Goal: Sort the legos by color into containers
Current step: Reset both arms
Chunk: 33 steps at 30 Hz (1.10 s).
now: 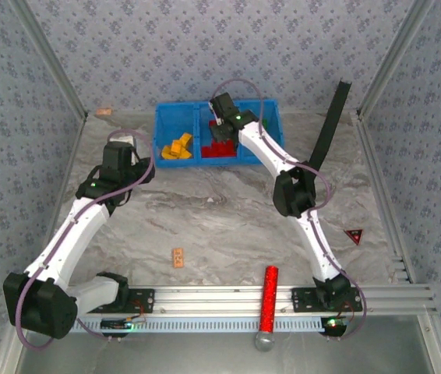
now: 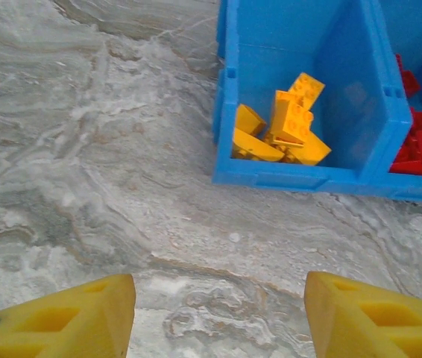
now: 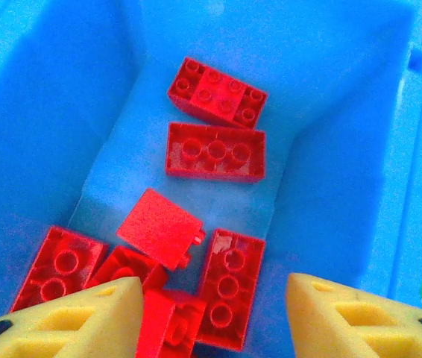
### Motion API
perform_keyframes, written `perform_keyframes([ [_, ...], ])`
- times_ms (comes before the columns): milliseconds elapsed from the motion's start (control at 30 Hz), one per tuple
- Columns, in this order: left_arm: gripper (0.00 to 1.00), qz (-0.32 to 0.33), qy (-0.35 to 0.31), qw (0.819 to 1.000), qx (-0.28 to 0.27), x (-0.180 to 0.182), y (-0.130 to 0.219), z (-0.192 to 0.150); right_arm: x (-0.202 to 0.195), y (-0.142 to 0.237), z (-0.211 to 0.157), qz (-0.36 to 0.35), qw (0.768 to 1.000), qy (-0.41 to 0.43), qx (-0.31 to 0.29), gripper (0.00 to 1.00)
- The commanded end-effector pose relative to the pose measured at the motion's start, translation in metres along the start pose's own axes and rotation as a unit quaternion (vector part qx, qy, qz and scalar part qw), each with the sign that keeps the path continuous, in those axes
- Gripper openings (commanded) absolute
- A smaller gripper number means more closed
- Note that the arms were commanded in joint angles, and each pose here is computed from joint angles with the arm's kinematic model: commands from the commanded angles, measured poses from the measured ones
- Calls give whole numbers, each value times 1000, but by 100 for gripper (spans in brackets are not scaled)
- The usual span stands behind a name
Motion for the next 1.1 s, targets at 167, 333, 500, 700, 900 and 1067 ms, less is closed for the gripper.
perform_keyframes([
  [167, 75, 139, 3, 982, -131, 51, 6, 9, -18, 109, -3, -9, 998, 18, -60, 78],
  [333, 79, 213, 0, 953, -214, 85, 0, -17, -34, 148, -56, -21, 995, -18, -95, 93],
  [500, 87, 186, 28, 952, -243, 110, -17, -28, -48, 152, -125, -1, 994, -69, -82, 100],
  [700, 96, 69, 60, 979, -183, 120, -64, -21, -52, 151, -183, -6, 994, -105, -42, 100],
  [900, 100, 60, 28, 987, -146, 124, -97, -32, -56, 156, -216, -39, 993, -113, -17, 100],
  [1067, 100, 30, 13, 992, -118, 121, -122, -42, -58, 165, -234, -54, 993, -107, -6, 100],
])
Point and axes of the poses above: each hand's point on the last joint's axis, 136 mm out from that joint toward the fingers, its own y axis back along the fingers, its own x axis along the line the jaws close on, z = x × y, the point moved 7 cm from there along y, back along the fingers, and after that the axes turned 10 degrees about y, right-handed, at the moved point
